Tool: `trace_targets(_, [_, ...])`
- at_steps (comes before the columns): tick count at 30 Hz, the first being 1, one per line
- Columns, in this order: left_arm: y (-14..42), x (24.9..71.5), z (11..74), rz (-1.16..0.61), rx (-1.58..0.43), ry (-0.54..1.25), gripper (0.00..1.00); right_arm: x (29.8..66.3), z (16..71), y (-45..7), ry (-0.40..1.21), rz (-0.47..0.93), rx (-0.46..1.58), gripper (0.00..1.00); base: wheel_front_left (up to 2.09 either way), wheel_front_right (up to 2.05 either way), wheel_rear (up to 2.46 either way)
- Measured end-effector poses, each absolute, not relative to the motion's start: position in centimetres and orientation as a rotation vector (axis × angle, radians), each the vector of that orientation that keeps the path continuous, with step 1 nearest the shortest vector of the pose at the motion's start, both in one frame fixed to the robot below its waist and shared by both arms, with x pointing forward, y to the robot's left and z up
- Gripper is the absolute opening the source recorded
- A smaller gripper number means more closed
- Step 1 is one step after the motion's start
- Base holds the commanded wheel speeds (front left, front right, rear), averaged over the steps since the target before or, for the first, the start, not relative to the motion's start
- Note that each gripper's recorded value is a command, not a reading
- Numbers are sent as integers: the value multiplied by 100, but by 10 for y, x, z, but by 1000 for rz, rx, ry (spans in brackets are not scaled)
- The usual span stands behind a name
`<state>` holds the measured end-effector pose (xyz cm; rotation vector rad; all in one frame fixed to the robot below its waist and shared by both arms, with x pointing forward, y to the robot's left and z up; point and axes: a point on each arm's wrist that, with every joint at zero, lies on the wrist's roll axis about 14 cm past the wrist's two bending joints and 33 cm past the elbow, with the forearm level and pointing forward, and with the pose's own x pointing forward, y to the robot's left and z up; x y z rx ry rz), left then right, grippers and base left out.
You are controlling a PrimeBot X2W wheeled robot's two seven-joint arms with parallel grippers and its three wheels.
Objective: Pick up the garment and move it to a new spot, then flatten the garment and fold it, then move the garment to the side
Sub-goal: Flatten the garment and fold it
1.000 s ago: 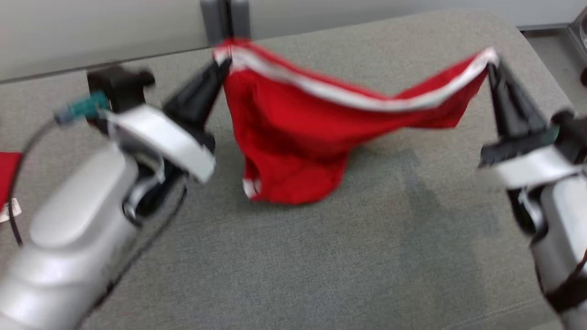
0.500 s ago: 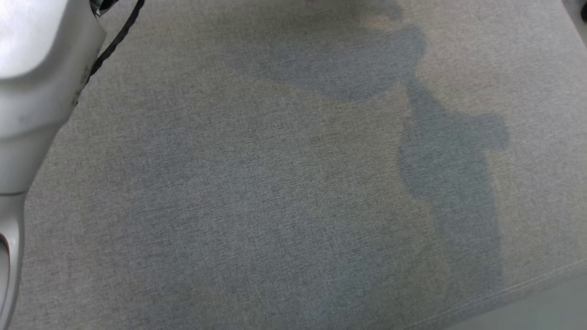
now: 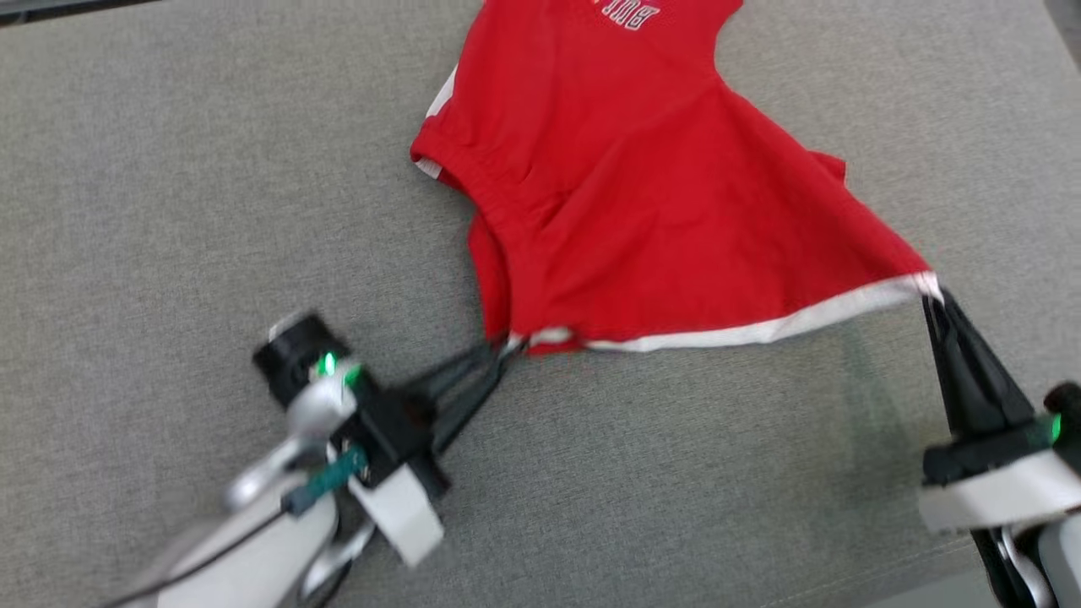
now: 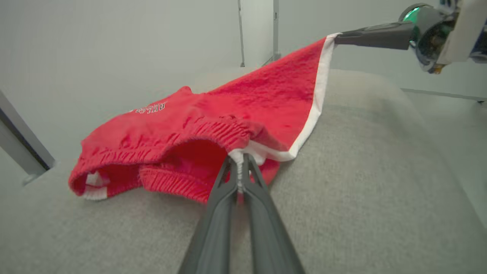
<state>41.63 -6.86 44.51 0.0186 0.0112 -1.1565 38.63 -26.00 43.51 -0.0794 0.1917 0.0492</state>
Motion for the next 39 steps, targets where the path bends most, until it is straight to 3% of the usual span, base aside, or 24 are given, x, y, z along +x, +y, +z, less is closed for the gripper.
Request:
trace_targets(6, [-46, 360, 411, -1155, 12, 166, 0, 331, 417, -268, 315, 71, -50, 0, 0, 0, 0])
trace_targets(9, [-38, 354, 411, -1130, 1, 183, 0, 325, 427, -277, 308, 71, -54, 0, 0, 0, 0])
trace_targets(12, [-26, 336, 419, -1057, -165, 265, 0, 310, 446, -272, 294, 152, -69, 0, 0, 0, 0])
trace_targets(22, [5, 324, 460, -990, -391, 332, 0, 299, 474, -277, 330, 213, -159, 0, 0, 0, 0])
trace_targets(28, [6, 331, 472, -946, -485, 367, 0, 316, 472, -269, 405, 227, -118, 0, 0, 0, 0])
trace_targets(39, [-18, 392, 473, -914, -696, 529, 0, 424, 479, -272, 490, 320, -125, 0, 0, 0, 0])
